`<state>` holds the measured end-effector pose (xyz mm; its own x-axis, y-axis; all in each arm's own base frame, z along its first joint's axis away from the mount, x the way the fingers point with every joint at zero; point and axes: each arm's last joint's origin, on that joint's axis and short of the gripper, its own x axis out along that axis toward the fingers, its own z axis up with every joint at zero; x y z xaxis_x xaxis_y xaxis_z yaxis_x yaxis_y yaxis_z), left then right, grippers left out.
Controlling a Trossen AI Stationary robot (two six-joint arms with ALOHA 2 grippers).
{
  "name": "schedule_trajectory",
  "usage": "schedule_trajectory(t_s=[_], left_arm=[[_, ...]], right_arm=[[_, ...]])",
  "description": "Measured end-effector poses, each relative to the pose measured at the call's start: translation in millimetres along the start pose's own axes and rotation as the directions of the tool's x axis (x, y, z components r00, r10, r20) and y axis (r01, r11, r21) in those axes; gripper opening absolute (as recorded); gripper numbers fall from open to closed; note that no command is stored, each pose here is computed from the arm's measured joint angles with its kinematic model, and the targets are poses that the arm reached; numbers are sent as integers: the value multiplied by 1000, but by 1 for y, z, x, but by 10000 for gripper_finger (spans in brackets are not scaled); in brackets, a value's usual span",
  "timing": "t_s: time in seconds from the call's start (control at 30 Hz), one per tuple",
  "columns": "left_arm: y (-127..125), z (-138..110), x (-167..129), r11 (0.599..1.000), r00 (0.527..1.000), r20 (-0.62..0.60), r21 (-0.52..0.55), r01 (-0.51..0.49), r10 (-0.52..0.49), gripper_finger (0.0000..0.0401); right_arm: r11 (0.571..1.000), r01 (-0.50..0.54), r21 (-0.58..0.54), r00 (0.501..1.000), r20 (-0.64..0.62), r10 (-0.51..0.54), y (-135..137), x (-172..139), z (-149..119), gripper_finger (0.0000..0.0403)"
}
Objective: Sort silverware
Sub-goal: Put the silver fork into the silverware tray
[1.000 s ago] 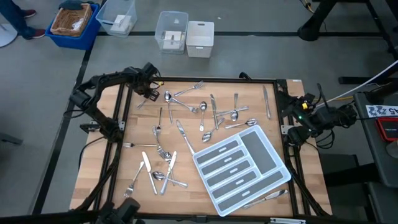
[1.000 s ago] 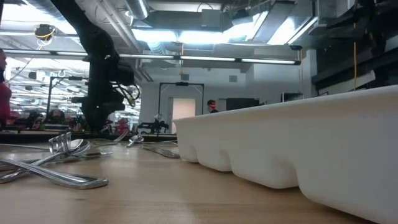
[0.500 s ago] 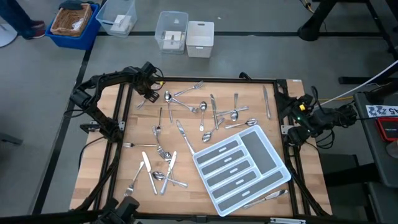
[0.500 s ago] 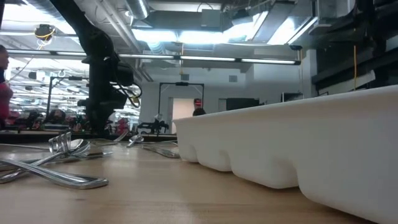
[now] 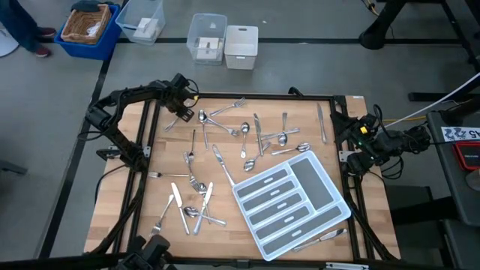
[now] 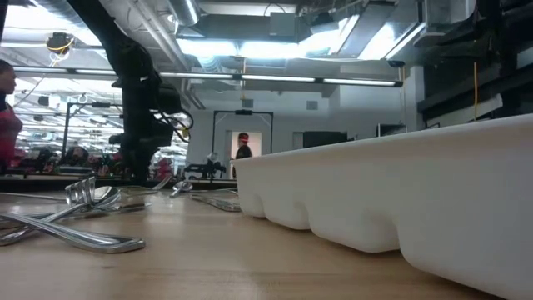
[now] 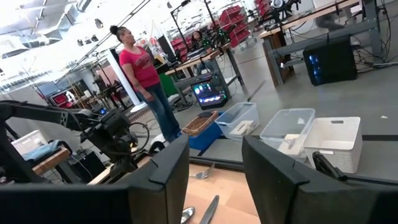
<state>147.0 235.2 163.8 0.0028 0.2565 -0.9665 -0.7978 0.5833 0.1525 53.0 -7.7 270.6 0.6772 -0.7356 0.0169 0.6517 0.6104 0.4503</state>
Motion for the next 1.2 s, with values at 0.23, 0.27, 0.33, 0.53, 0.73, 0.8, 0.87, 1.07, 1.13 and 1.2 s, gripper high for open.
schedule_trajectory(t_s=[0.23, 0.27, 0.33, 0.53, 0.73, 0.8, 0.87, 1.07, 1.13, 1.2], left_arm=[[-9, 6, 9, 1000, 1000, 13, 22, -8, 7, 107], [-10, 7, 10, 1000, 1000, 19, 19, -13, 13, 107], [-10, 7, 12, 1000, 999, 18, 16, -27, 26, 107], [-10, 8, 12, 998, 998, 30, -26, -55, 55, 107], [-9, 8, 12, 997, 998, 29, -47, -58, 59, 107], [-10, 8, 12, 997, 998, 24, -58, -57, 59, 107], [-10, 7, 12, 996, 998, 19, -74, -56, 58, 107], [-11, 1, 12, 990, 998, -47, -132, -48, 42, 107], [-10, -6, 16, 989, 993, -103, -133, -66, 52, 107], [-8, -10, 19, 988, 990, -127, -133, -72, 55, 107]], right_arm=[[1000, 0, -2, 1000, -1, 0, 0, 0, 0, 152], [1000, 0, -2, 1000, -1, 0, 0, 0, 0, 152], [1000, -1, -2, 1000, -1, 1, 0, 0, 0, 152], [999, -44, -1, 999, -20, 44, 1, 0, -1, 152], [998, -60, -1, 998, -28, 60, 2, 0, -1, 152], [998, -68, 0, 997, -31, 68, 2, 0, -1, 152], [997, -78, 0, 996, -36, 78, 2, 0, -1, 152], [996, -89, -2, 995, -42, 89, 2, 0, -2, 152], [996, -89, -3, 995, -42, 89, 2, 0, -2, 152], [996, -89, -4, 995, -43, 88, 2, 0, -2, 152]])
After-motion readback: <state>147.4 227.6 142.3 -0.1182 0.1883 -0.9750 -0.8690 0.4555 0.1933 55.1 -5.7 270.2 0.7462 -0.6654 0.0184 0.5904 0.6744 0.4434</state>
